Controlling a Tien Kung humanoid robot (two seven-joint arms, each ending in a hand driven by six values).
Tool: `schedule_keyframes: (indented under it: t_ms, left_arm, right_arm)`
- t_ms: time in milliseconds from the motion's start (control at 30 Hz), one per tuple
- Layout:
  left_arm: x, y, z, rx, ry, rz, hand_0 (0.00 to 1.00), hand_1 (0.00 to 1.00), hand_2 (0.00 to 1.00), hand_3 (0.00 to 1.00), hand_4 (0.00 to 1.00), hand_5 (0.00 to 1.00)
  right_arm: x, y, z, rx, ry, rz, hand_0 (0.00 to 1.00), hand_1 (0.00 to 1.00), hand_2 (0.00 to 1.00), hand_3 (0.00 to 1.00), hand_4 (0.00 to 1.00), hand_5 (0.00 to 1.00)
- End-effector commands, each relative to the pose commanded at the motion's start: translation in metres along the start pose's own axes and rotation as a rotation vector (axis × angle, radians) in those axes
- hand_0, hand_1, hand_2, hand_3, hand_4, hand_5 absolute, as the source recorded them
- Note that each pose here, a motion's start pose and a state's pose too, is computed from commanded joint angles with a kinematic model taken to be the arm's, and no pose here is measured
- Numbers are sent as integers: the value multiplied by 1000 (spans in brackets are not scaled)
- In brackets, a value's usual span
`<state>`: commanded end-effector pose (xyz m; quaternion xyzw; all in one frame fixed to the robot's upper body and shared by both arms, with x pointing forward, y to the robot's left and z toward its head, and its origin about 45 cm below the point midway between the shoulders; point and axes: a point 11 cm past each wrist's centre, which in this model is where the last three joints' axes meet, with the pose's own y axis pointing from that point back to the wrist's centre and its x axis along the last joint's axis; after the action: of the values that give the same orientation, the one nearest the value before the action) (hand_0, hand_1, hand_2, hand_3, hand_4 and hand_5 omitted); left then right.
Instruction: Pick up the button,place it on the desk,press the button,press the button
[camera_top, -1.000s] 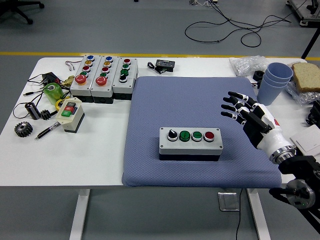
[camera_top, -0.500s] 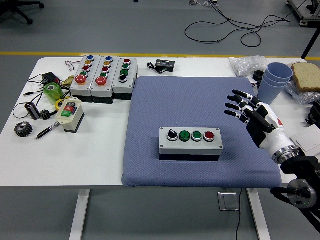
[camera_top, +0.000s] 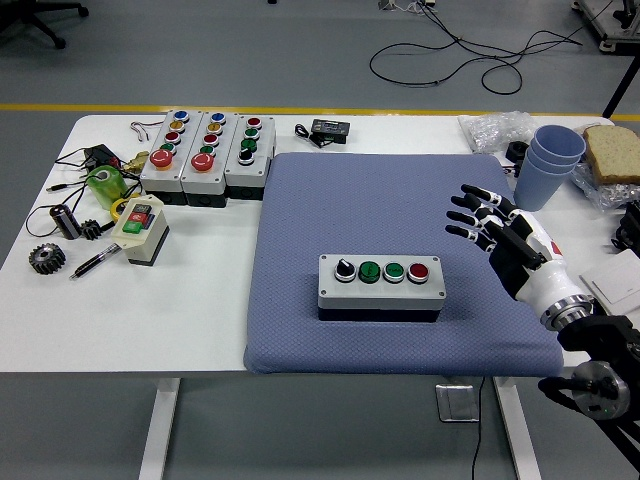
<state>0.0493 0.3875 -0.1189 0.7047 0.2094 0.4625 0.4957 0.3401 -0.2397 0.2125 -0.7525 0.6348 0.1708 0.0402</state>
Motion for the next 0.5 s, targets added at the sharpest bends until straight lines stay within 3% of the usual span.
schedule_keyframes:
  t_ms: [500]
  left_arm:
    - [2,0,3,-6,16,4,594,634,671,544,347,695]
  right_arm:
    - [2,-2,-4,1,-59,2,653,608,662,640,742,287]
